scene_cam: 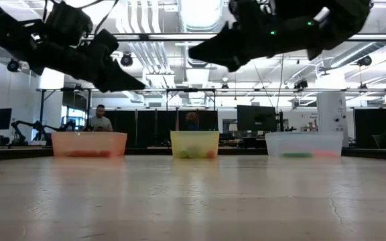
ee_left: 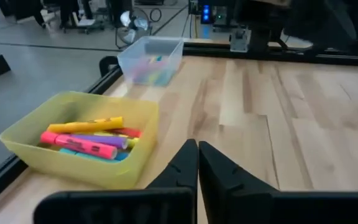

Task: Pick & Place Markers
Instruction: Return to Home Position

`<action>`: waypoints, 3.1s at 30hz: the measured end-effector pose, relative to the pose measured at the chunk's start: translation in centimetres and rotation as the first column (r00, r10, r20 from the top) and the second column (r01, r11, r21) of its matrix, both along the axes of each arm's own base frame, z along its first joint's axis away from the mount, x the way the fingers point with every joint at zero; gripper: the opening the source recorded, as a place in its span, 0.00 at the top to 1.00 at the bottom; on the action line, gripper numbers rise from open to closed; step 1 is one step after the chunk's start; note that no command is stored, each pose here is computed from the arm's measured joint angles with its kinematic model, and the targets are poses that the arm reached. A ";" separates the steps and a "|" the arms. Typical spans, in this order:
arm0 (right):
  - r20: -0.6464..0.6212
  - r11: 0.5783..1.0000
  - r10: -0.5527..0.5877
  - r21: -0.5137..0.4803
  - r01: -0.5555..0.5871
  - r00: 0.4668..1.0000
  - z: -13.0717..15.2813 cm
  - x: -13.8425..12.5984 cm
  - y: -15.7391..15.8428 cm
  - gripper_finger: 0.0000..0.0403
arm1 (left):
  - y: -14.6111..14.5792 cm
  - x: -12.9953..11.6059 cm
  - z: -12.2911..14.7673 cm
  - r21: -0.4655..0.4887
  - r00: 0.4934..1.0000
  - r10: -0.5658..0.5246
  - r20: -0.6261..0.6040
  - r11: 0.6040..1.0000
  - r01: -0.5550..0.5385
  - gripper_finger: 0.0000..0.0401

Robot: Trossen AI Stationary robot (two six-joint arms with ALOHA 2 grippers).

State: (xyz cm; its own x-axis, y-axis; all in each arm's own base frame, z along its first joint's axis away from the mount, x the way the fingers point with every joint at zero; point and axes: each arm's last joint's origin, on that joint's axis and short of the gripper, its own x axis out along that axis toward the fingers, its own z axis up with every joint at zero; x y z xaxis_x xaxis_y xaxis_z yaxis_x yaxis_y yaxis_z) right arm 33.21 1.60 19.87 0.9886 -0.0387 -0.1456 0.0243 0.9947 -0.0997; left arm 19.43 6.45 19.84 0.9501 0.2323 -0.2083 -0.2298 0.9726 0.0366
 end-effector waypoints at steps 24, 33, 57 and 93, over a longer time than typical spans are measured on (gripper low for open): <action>0.043 0.999 0.045 -0.022 -0.044 0.998 -0.8 -4.3 -0.4 0.89 | -1.2 -2.3 -0.5 -0.021 0.992 -0.121 0.023 0.992 0.122 1.00; 0.042 0.999 0.046 -0.029 -0.045 0.998 -0.8 -4.3 -0.4 0.89 | -1.3 -2.6 -0.1 0.005 0.990 -0.133 0.035 0.991 0.133 1.00; 0.041 0.999 0.046 -0.029 -0.045 0.998 -0.8 -4.3 -0.4 0.89 | -2.7 -6.5 -0.1 0.068 0.972 -0.161 0.173 0.986 0.151 1.00; 0.296 1.000 -0.021 0.004 0.021 0.955 -2.4 -18.4 -2.7 0.89 | -3.0 -9.3 -1.8 0.069 0.954 -0.103 0.280 0.994 0.087 1.00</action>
State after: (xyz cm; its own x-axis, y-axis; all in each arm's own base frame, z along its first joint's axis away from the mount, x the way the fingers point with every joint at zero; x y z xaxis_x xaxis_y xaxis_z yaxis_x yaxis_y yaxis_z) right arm 14.76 -1.06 17.47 0.9863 -0.0603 0.1536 0.0739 0.9937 -0.0843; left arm 10.12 3.43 17.99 0.9864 0.1418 0.0826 -0.1452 0.9887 0.0375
